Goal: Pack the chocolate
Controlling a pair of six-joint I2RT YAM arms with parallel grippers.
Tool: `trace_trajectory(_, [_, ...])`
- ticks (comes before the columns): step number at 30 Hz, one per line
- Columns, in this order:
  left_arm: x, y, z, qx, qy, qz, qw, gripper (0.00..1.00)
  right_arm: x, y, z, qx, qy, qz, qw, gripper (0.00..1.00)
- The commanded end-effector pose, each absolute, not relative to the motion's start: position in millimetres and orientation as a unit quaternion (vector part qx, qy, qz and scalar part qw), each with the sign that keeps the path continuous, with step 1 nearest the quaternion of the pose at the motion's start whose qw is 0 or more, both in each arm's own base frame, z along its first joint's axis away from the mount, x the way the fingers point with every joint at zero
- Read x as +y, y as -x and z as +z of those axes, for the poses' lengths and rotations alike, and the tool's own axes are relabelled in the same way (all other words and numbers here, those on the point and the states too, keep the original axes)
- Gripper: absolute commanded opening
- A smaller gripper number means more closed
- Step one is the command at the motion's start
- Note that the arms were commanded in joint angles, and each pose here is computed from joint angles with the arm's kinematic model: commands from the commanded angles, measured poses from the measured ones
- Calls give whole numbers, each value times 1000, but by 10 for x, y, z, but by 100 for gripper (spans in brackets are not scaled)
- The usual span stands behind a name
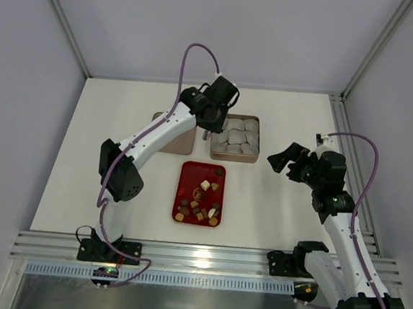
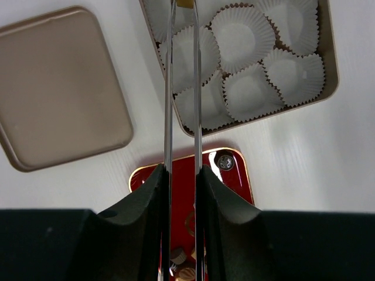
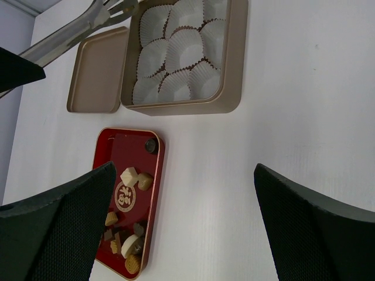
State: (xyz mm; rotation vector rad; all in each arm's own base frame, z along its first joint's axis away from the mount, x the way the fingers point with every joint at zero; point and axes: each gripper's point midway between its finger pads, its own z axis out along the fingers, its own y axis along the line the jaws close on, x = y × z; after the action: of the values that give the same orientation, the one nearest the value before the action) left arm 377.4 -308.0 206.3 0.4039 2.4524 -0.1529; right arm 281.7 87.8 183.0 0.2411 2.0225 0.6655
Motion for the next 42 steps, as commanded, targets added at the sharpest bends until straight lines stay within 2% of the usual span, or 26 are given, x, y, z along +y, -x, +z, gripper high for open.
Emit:
trace_trajectory(1, [-3034,-3901,2145,928,-153,-49,336,17,899,-2840,2055,815,-83,280,501,100])
trace_trajectory(8, [-3010,-3990,1882,935,-153,-28,318,17,900,-2848,2031,816,-83,280,499,100])
trace_trajectory(21, [-2994,-4043,1782,936,-155,-15,315,26,896,-2841,1996,818,-85,279,496,100])
trace_trajectory(30, [-2994,-4048,1842,935,-157,-16,319,34,902,-2840,1992,818,-83,280,495,100])
trace_trajectory(42, [-2992,-3938,2127,930,-160,-39,330,34,899,-2838,1988,818,-83,279,496,100])
